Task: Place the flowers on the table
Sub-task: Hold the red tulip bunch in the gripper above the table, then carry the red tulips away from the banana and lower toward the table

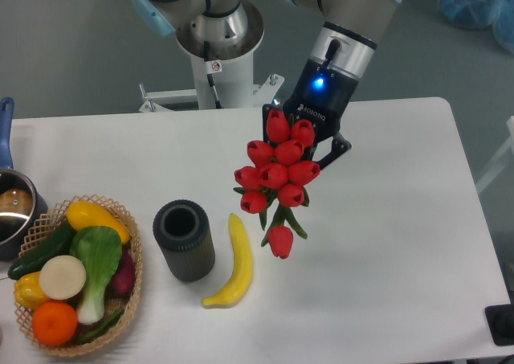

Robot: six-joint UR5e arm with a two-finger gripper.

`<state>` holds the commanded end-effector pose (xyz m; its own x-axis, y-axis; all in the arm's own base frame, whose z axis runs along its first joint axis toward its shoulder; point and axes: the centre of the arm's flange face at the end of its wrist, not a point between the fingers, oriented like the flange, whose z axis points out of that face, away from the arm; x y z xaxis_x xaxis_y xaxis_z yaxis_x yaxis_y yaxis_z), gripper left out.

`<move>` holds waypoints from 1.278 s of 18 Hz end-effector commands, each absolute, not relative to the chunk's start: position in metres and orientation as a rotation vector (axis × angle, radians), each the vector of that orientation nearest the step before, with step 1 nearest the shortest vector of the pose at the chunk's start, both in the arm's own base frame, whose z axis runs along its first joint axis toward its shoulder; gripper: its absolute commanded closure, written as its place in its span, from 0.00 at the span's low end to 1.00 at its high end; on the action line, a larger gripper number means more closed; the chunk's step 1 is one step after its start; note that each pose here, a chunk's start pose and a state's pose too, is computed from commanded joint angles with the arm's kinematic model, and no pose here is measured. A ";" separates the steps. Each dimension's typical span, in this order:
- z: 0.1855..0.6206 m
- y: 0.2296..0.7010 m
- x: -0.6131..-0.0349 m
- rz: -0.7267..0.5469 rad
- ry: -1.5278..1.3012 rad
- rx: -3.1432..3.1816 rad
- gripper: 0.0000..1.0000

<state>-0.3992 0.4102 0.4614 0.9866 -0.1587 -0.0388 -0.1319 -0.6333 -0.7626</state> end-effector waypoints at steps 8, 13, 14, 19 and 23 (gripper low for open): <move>0.460 0.408 -0.400 -0.040 0.195 -2.267 0.65; 0.465 0.410 -0.397 -0.037 0.197 -2.267 0.65; 0.468 0.411 -0.394 -0.032 0.203 -2.266 0.65; 0.461 0.405 -0.398 0.050 0.191 -2.392 0.65; 0.458 0.389 -0.394 0.183 0.177 -2.564 0.65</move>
<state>-0.3938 0.3891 0.4579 0.9820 -0.0881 -0.1670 -0.1641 -0.8361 -0.5234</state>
